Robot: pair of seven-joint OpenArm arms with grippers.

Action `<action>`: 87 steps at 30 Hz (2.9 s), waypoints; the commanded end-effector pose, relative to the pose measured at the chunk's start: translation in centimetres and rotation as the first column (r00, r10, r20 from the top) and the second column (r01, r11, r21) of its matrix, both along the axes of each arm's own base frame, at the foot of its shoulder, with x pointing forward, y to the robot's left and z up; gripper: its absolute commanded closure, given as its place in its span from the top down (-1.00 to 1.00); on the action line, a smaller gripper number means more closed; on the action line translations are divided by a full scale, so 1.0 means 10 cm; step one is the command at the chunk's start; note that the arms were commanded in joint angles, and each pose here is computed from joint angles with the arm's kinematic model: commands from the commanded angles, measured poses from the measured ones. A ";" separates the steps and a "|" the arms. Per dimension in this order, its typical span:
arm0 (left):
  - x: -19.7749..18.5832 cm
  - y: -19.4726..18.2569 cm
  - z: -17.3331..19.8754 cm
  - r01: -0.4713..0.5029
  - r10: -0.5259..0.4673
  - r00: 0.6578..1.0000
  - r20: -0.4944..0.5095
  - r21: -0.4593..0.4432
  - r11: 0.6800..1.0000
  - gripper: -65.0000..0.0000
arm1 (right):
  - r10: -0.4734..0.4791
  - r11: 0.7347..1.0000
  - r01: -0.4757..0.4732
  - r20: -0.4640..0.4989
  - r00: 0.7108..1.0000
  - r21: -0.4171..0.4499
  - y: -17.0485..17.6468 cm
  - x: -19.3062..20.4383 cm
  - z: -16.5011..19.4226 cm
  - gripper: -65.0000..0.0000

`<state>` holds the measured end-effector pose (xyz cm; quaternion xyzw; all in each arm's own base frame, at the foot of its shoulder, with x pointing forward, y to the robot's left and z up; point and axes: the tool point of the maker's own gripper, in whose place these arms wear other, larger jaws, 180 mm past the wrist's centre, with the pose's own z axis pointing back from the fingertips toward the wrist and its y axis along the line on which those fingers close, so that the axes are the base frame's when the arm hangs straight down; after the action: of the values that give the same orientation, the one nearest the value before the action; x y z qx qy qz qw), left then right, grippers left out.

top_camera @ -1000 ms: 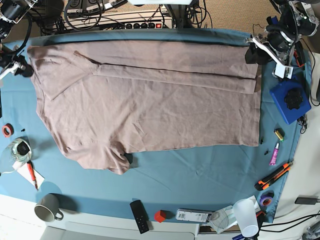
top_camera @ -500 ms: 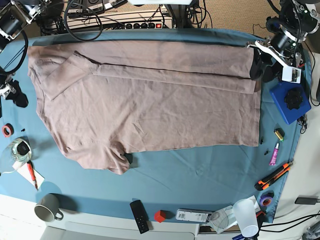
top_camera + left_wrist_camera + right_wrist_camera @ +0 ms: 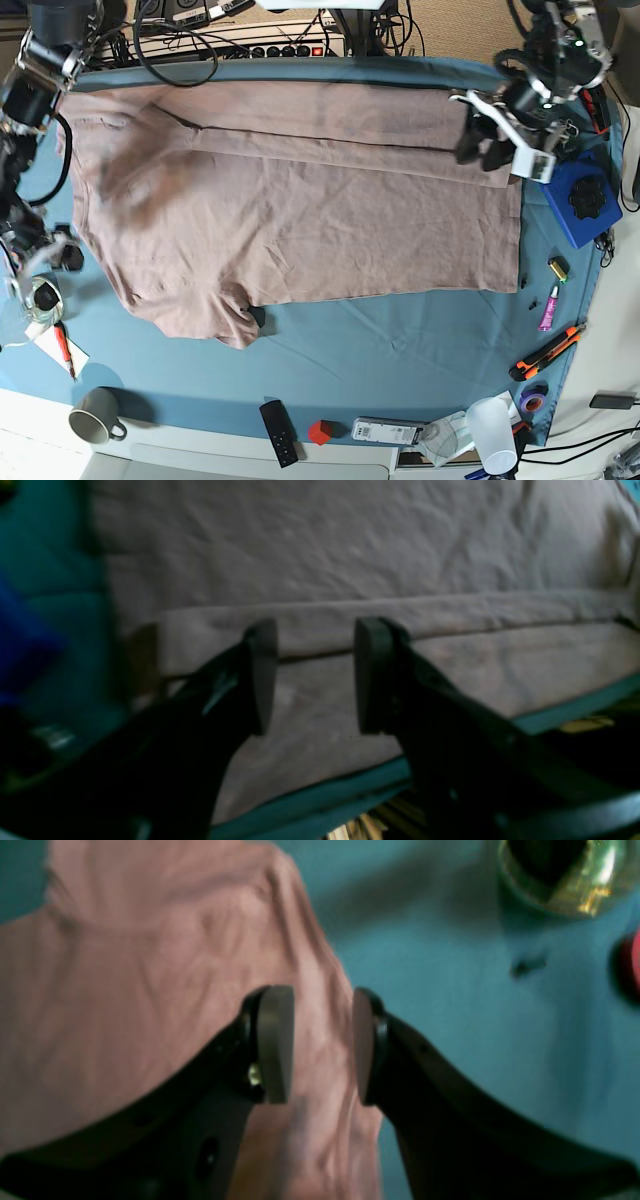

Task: Fold the T-shirt properly
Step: 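Release the shirt with both grippers, then reach the right gripper to the sleeve and drag it across the shirt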

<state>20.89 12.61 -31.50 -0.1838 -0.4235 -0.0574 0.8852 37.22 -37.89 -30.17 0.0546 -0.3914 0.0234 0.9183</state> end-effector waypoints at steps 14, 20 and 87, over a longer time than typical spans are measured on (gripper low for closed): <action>0.07 -0.12 0.07 0.026 -0.027 0.999 0.039 0.010 1.000 -0.21 | -0.139 0.984 0.132 -0.052 0.989 -0.116 -0.09 0.45 -0.47 -0.37; 0.08 -0.12 0.08 0.027 -0.027 0.999 0.045 0.010 1.000 -0.21 | -0.085 0.994 0.074 -0.155 0.984 -0.077 0.11 0.31 -0.83 -0.37; 0.12 -0.14 0.13 0.017 -0.017 0.997 0.076 -0.004 1.000 -0.21 | -0.012 0.984 0.036 0.134 0.991 -0.175 -0.07 -0.37 0.52 -0.55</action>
<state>21.80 11.46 -31.17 -0.1818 -0.4378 -0.0679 0.8779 32.93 -38.26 -26.72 -0.0238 -0.4278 0.0419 0.9026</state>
